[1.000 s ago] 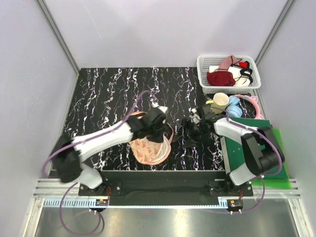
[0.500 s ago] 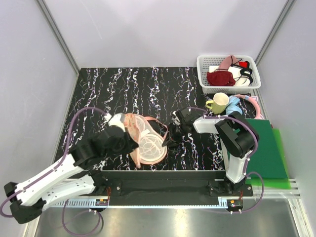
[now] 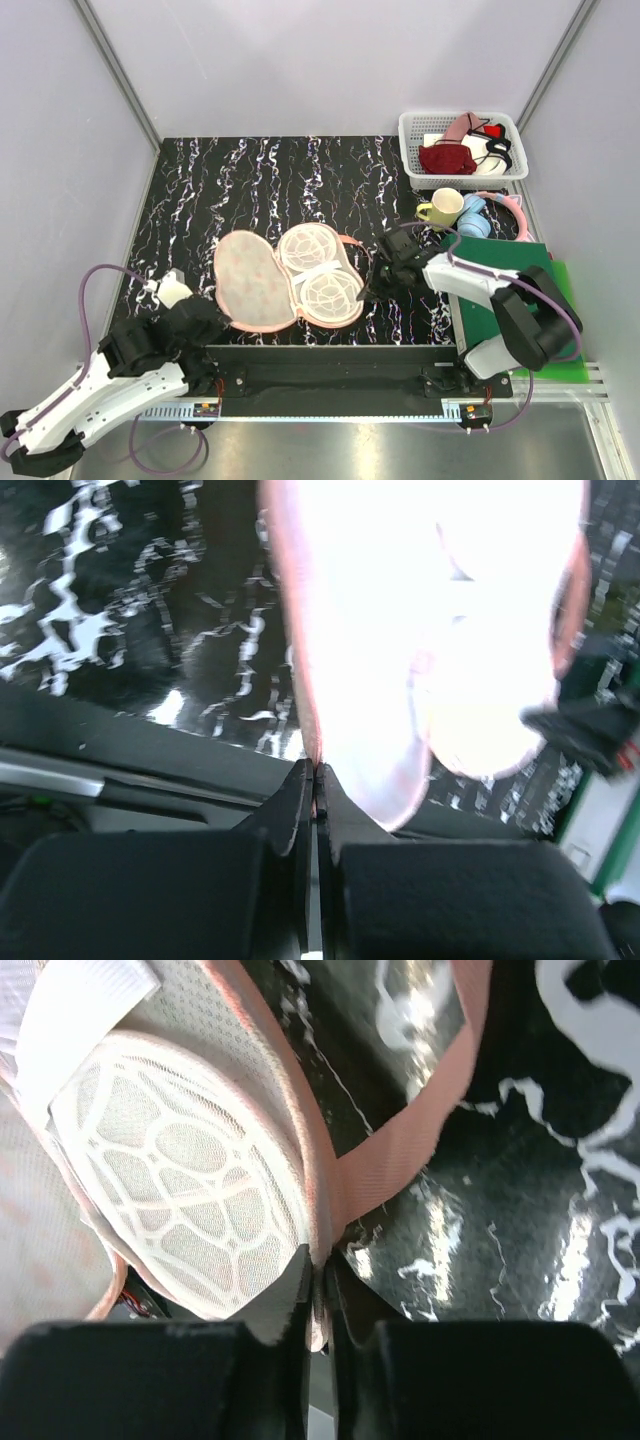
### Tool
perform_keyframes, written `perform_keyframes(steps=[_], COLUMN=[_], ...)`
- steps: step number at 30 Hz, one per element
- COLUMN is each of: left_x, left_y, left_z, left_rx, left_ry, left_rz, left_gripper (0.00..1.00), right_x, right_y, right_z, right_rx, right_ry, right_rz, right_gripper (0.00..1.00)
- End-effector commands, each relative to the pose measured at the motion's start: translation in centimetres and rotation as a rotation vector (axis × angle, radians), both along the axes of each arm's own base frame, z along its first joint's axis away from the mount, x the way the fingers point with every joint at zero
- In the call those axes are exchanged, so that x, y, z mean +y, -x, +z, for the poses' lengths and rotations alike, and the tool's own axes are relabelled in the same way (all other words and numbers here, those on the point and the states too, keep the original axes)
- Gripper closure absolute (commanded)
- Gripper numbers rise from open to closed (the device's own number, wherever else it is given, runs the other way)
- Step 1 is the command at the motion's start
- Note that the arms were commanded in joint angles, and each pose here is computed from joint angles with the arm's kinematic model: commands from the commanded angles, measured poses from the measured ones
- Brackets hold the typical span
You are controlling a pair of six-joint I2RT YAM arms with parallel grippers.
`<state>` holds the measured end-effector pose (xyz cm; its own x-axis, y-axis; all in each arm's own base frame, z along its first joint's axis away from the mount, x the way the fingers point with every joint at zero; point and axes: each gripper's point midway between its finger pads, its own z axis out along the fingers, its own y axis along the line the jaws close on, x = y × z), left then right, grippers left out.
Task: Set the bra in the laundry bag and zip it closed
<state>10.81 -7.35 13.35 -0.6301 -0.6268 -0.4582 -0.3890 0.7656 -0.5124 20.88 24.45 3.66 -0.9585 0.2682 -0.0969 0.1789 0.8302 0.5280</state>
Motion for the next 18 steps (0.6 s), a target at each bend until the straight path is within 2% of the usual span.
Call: perform_keyframes(steps=[1,3,4,6,7,9,11,12,13,16,17,18], left_x=[1.2,1.9,2.0,1.9,1.7,0.4,-1.3,-3.4,-4.5,-8.6,-10.1,-10.8], left_y=[-1.0,-1.3,-1.3,-1.6,-1.7,-2.2,-2.8,-3.9,-4.4,-6.4,-7.3,-7.7], left_z=[0.0,0.8,1.1,2.1,2.4,3.3,3.7,4.1,4.4,4.5,4.9,4.5], left_rx=[-0.024,-0.031,-0.032,-0.039,-0.037,-0.046,-0.061,-0.089,-0.106,-0.147,-0.165,-0.155], left_ry=[-0.03,-0.078,-0.093,-0.144,-0.163,-0.201,-0.226,-0.2,-0.188,-0.153,-0.106,-0.092], left_rz=[0.108,0.126,0.125,0.079,0.053,-0.037,-0.141,-0.178,-0.213,-0.303,-0.313,-0.329], left_gripper=[0.81,0.58,0.31,0.18,0.12,0.12,0.14,0.15,0.17,0.19,0.22,0.23], right_x=[-0.3,-0.2,0.1,0.0,-1.0,-1.5,-3.6,-3.7,-6.0,-9.8,-10.7,-12.9], right_y=[1.6,2.0,1.8,1.5,2.2,0.4,-0.5,-2.4,-3.6,-8.6,-10.0,-12.6], right_z=[0.3,1.3,2.0,3.9,4.0,6.4,7.4,10.0,10.5,14.8,15.0,17.7], right_rx=[0.05,0.035,0.018,-0.019,0.014,-0.083,-0.128,-0.199,-0.231,-0.332,-0.325,-0.358], right_ry=[-0.028,-0.05,-0.066,-0.052,0.001,0.062,0.193,0.213,0.337,0.486,0.517,0.503], right_rz=[-0.019,0.007,0.022,0.071,0.076,0.108,0.102,0.073,0.014,-0.11,-0.119,-0.214], right_gripper=[0.8,0.69,0.54,0.43,0.33,0.26,0.18,0.14,0.11,0.09,0.09,0.09])
